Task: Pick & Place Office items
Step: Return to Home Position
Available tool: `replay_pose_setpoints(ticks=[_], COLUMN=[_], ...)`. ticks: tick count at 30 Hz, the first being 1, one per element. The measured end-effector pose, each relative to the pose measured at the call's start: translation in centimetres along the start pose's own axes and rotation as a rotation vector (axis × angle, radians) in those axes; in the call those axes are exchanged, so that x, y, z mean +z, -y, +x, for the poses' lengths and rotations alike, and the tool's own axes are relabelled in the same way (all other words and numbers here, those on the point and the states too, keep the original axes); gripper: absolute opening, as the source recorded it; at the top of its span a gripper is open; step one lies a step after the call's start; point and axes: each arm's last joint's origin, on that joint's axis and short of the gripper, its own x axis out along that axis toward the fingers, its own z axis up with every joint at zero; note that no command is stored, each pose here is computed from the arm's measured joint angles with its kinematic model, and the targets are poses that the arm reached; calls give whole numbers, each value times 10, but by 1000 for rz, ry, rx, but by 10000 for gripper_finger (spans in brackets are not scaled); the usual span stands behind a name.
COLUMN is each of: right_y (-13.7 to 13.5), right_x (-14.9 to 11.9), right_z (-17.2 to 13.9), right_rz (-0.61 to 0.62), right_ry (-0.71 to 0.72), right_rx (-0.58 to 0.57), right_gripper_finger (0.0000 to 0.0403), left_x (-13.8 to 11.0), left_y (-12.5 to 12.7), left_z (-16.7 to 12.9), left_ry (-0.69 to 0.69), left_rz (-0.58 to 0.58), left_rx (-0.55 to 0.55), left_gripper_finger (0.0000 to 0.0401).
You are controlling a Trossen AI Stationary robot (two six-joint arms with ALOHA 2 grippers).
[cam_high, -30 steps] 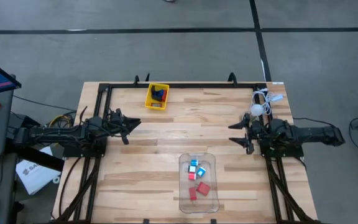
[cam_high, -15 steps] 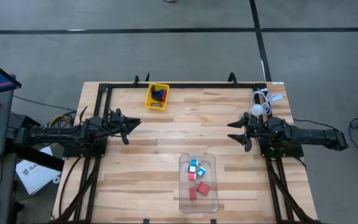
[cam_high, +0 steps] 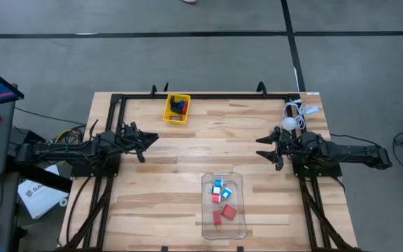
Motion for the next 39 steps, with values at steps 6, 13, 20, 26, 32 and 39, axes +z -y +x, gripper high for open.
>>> replay_pose_setpoints(ticks=[6,13,20,26,32,39], right_y=[0,0,0,0,0,0], right_x=[0,0,0,0,0,0], right_z=[0,0,0,0,0,0], right_rz=[0,0,0,0,0,0], right_ry=[0,0,0,0,1,1], right_rx=[0,0,0,0,1,0], right_gripper_finger=[260,260,260,260,260,260], left_x=[0,3,10,5,3,2], left_y=[0,-2,3,3,3,3], left_z=[0,-2,-12,-19,-23,-24], left_ry=[0,38,94,50,30,31], left_rz=[0,28,190,204,225,258], left_rx=[0,75,-134,-224,-276,-297], left_gripper_finger=[63,63,62,63,63,63])
